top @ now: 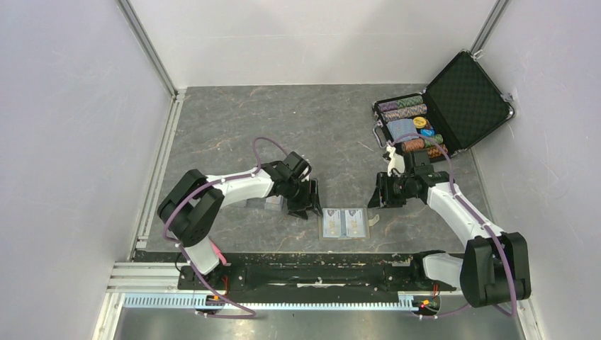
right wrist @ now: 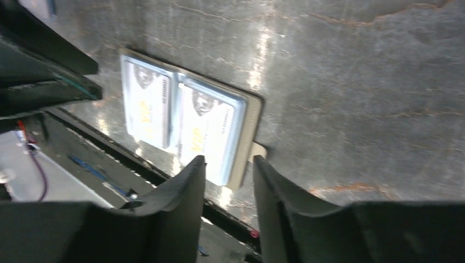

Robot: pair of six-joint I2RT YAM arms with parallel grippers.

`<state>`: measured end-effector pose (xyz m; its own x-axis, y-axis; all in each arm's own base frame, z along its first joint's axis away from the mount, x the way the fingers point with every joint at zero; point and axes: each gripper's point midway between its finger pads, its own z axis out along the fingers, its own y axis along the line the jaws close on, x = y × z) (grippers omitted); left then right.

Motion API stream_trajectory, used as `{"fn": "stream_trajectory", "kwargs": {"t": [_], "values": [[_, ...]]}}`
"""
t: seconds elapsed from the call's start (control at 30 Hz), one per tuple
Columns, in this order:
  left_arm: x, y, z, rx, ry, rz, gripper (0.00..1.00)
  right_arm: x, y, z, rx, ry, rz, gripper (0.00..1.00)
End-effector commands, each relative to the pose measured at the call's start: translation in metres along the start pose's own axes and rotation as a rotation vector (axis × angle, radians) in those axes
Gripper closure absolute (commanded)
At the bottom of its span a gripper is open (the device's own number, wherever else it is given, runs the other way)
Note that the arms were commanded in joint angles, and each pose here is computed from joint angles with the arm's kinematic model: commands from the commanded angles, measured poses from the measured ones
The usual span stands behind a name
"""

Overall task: Put the credit cards into the card holder
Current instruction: Move the storage box to the center of the board, then close the card holder at the center of the board.

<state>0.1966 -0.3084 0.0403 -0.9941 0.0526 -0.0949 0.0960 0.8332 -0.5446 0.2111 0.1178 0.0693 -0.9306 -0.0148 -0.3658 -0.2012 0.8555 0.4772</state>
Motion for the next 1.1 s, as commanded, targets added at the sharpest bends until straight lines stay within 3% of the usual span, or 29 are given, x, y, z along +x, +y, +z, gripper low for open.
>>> {"fn": "stream_trajectory", "kwargs": {"t": [0.0,0.13,0.23,0.53,1.07], "values": [[-0.001,-0.006,0.0,0.029,-0.018,-0.05,0.36,0.0,0.027,0.007,-0.144,-0.014,-0.035,0.68],[0.004,-0.007,0.007,0.033,0.003,-0.045,0.35,0.017,0.035,0.021,-0.18,0.027,-0.037,0.9],[0.008,-0.011,0.012,0.063,0.012,-0.057,0.35,0.029,0.03,0.031,-0.156,0.062,-0.027,0.99],[0.013,-0.036,0.03,0.193,0.051,-0.075,0.35,0.054,-0.001,0.049,-0.022,0.142,0.029,1.0],[0.003,-0.097,-0.002,0.374,0.0,0.013,0.44,0.049,-0.002,0.047,-0.01,0.136,0.023,1.0]]}}
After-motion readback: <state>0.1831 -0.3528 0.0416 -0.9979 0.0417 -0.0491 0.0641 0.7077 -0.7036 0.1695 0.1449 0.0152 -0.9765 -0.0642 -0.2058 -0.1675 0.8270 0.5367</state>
